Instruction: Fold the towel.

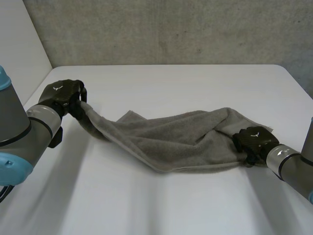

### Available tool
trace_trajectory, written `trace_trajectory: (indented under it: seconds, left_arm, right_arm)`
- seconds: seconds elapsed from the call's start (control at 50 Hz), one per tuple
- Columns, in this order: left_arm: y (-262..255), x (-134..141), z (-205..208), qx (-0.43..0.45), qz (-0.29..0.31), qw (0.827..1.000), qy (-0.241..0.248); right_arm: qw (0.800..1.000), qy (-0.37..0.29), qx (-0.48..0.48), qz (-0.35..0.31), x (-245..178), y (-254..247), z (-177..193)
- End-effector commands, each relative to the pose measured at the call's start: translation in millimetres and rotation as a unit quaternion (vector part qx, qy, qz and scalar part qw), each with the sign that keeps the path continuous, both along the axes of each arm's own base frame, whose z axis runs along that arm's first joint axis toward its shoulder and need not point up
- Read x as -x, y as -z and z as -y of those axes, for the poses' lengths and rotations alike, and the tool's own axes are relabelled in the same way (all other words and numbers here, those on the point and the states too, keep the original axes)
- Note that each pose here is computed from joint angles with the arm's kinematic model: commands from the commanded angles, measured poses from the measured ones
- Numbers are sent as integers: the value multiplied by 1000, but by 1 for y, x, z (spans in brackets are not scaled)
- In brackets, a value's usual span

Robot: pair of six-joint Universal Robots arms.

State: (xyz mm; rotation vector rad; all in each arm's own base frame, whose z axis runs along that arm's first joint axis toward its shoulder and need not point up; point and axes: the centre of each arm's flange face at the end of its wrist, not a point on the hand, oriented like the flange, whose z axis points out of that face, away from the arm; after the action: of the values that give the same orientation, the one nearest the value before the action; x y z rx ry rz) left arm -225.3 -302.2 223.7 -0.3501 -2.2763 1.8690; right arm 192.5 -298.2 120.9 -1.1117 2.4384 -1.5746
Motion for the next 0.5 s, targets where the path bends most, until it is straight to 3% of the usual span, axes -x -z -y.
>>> trace_trajectory:
  seconds: [0.02,0.5]
  left_arm:
    - [0,0,-1,-1,0,1000,1]
    - [0,1,-1,0,0,1000,2]
  right_arm:
    - [1000,-1,6,1,-1,-2,1]
    - [1000,-2,4,6,-1,-4,3]
